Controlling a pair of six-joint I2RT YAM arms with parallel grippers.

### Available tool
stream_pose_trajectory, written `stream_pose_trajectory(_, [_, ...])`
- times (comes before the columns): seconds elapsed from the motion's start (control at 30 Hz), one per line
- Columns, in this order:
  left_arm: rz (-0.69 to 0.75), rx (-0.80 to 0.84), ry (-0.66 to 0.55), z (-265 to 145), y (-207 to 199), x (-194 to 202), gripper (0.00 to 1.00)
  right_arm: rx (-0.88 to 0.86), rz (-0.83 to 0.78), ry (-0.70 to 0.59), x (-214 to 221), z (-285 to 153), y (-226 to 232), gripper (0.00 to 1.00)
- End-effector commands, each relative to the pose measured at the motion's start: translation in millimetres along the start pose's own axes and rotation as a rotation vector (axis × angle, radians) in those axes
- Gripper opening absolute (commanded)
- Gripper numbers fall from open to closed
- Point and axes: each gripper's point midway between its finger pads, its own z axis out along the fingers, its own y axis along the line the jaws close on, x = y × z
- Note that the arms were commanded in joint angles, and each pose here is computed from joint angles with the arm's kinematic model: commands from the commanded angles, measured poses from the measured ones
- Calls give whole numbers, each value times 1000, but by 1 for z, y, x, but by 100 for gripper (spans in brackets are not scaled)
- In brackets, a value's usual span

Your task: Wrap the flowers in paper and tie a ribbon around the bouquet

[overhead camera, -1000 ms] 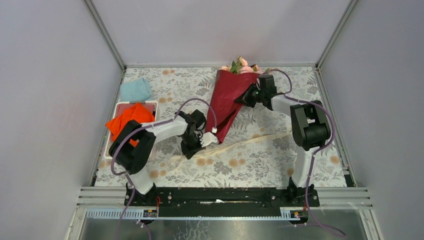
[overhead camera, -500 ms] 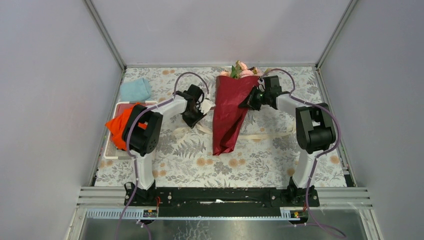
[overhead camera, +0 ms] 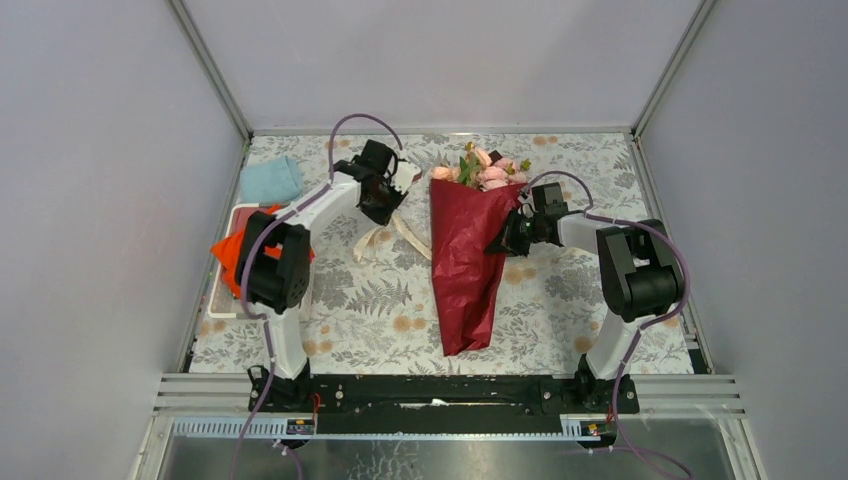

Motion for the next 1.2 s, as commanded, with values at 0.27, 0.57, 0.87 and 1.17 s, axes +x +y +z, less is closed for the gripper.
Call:
stream_pose_trajectory(0.27, [291,336,-73,-98,-124,-15,23,-11,-59,-17,1,10,-6,0])
stream_pose_trajectory(0.57, [311,280,-43,-93,-100,27,69,1,-72,-13,0,11,-9,0])
stream_pose_trajectory(0.87, [-115,39,36,13,19,8,79,7,-81,-13,-2,11,-9,0])
stream_pose_trajectory(1.17, [-108,6,89,42,26,28,29,3,-87,-10,-2,11,-9,0])
